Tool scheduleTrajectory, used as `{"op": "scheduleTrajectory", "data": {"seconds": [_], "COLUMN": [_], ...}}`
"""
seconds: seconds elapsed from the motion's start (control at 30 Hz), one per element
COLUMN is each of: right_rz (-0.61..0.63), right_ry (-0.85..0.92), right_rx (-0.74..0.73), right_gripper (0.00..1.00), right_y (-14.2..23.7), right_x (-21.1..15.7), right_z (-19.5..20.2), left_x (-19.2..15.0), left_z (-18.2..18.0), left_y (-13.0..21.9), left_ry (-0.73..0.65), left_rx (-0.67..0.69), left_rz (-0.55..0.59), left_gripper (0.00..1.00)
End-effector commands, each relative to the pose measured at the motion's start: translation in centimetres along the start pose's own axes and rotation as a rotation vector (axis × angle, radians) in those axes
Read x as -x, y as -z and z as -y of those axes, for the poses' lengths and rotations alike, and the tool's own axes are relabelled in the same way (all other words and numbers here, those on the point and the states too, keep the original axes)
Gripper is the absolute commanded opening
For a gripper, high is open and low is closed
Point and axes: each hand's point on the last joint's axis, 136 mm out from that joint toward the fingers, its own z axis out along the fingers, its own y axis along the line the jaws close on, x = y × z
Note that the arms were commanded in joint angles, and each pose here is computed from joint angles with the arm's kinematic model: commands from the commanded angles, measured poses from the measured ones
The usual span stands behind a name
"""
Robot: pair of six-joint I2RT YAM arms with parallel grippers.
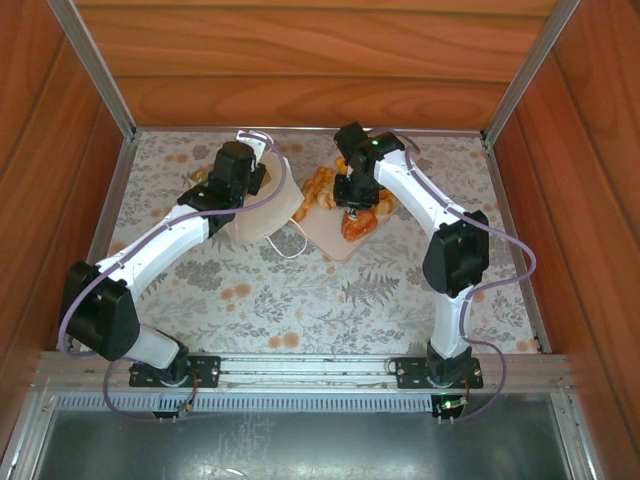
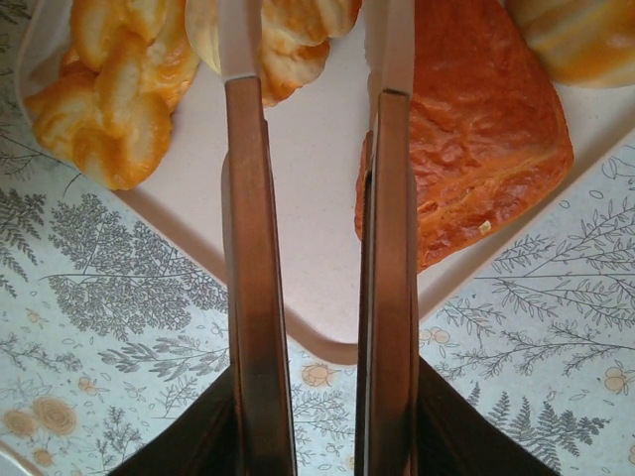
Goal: Take the fake bread out of the paper bag
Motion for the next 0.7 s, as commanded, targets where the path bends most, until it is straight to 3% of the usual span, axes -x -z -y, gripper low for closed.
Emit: {"op": "scheduleTrajectory", "data": {"seconds": [0.0,0.67], "right_rz": [0.038,-0.033], "right_ry": [0.004,0.026], "right_rx": [0.042,0.072], "right_gripper": [0.36,0.33], "right_y": [2.6,-1.4], "right_x": [0.1,0.6], "right_z": [-0.4,-1.5], "left_x": [2.0,1.9], "left_z": [-0.1,-0.2], "left_y": [0.6,0.7], "left_ry": [0.016,0.014], "left_rx": [0.004,0.011], "left_rz": [0.057,0.055], "left_gripper": [0.00,0.00]}}
